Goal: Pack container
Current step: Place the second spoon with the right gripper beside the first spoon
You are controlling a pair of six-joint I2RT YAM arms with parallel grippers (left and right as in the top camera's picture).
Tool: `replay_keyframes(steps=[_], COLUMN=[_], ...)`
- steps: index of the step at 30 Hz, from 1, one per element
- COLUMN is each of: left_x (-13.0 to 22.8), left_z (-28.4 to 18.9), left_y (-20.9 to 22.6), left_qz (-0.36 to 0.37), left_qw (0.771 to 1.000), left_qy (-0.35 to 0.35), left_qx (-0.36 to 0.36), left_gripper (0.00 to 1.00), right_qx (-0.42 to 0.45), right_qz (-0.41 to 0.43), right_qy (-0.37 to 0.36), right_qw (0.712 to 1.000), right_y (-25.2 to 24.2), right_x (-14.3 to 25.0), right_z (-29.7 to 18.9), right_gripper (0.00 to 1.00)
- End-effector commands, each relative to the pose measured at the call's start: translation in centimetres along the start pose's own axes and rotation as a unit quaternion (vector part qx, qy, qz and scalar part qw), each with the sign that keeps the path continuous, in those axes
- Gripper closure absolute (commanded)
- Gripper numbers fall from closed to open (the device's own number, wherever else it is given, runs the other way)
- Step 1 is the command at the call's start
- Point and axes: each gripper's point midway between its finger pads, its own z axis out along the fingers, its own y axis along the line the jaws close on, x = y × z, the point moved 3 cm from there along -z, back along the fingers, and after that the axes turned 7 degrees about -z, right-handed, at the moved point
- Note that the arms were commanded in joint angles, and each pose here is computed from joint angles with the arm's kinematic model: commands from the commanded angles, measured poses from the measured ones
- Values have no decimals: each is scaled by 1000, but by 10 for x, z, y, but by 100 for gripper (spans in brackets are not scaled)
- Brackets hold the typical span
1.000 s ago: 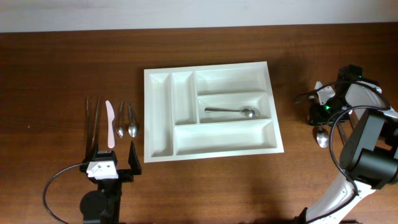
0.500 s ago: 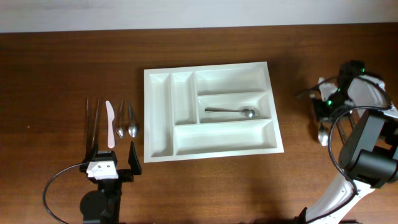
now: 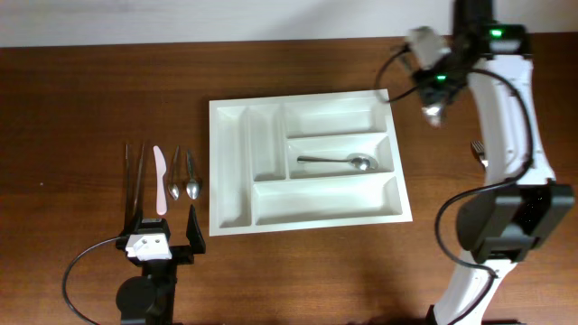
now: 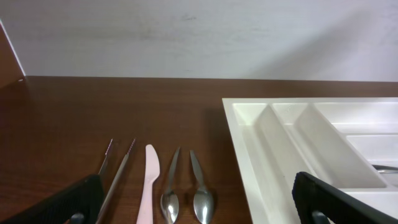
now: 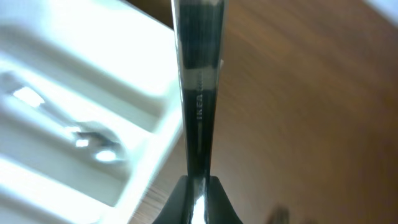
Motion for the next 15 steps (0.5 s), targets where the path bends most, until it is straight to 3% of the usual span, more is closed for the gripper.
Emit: replay_keyframes(steps=[1,4,8,15], left_x=[2,2,2,2], left_z=[0,0,0,0], left_y=[1,1,1,1], left_qz=[-5,-5,-5,-5], left_qw=[1000,1000,1000,1000], left_qy=[0,0,0,0], left_qx=[-3,-3,-3,-3], left_gripper=[1,1,1,1], right_qx=[-58,-89,-115,-172], right_qz=[-181,-287,-360,-375], right_qy=[-48,-41,-33,8], right_qw=[981,953,925,911], right_y=[53,93,126,146], right_x=[-37,-49,-54,-25], right_z=[-3,3,9,43], right_gripper=[96,96,96,96])
